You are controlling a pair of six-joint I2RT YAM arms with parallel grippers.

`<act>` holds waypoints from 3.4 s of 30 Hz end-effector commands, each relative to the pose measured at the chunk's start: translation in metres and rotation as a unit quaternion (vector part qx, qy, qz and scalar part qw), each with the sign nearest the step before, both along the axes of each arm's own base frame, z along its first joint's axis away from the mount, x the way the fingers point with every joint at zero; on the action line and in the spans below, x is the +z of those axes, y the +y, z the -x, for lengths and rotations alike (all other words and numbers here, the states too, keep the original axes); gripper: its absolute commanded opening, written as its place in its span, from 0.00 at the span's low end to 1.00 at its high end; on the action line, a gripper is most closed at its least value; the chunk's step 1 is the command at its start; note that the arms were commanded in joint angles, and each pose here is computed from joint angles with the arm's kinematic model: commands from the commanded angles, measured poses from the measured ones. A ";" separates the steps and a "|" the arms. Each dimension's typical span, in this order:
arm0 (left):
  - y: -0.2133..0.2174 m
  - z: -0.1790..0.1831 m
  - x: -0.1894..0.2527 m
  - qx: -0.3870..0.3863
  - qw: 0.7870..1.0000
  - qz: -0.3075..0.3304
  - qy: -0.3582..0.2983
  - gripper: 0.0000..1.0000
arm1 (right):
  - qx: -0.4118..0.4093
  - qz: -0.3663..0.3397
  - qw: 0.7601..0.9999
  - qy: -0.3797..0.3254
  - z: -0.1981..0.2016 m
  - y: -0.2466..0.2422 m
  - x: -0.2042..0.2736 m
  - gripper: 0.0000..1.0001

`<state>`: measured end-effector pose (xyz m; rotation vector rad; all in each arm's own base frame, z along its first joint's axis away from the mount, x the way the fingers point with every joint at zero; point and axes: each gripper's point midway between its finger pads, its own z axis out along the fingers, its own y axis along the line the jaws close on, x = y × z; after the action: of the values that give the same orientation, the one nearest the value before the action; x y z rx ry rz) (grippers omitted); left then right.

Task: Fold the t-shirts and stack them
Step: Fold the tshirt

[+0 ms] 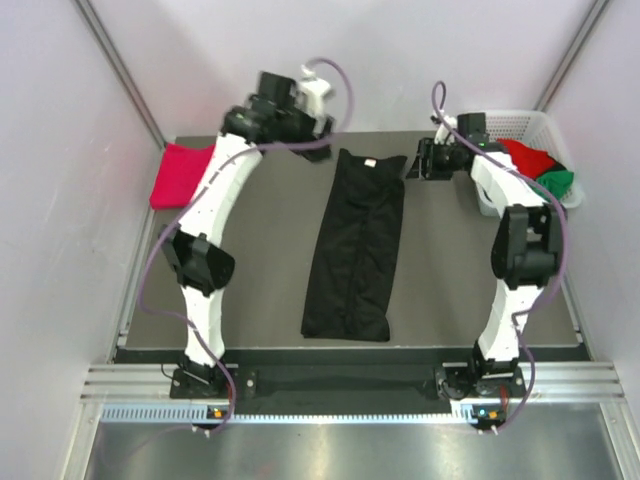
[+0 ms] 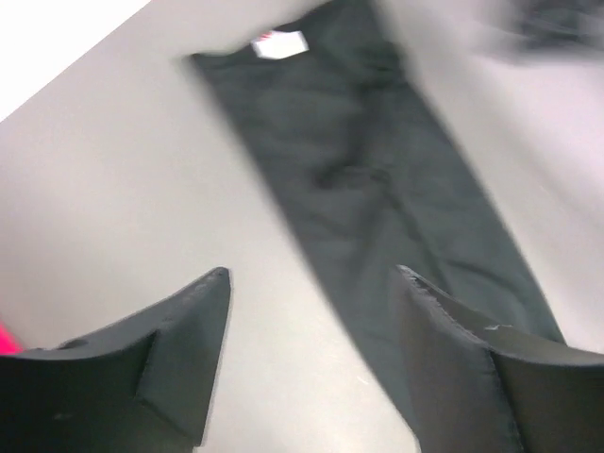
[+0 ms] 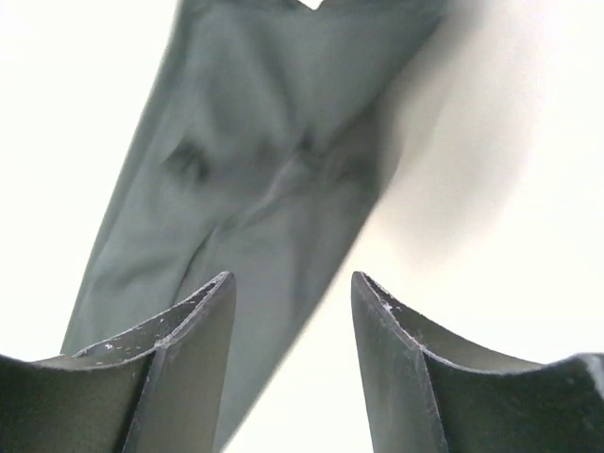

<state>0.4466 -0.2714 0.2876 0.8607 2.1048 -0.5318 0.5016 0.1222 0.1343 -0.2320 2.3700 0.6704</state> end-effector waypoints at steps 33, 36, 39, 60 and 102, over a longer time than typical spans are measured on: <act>-0.034 -0.118 -0.252 0.016 0.886 0.325 0.330 0.43 | 0.160 0.173 0.972 0.012 0.167 -0.033 -0.006 0.50; -0.042 -0.116 -0.262 0.017 0.886 0.322 0.332 0.35 | 0.155 0.175 0.972 0.009 0.160 -0.036 -0.002 0.50; -0.044 -0.121 -0.266 0.024 0.889 0.322 0.324 0.01 | 0.150 0.181 0.972 0.005 0.152 -0.038 -0.001 0.50; 0.063 -0.162 -0.248 0.118 0.938 0.234 0.228 0.00 | 0.131 0.173 0.976 -0.026 0.082 -0.024 -0.004 0.50; 0.078 0.229 -0.254 0.262 0.764 0.171 0.564 0.64 | 0.208 -0.075 0.923 0.316 0.304 0.090 -0.116 0.52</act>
<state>0.2096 -0.1863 0.0325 -0.4835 3.0255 -1.2536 0.1938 0.2084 0.0294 -0.5162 2.8927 1.3060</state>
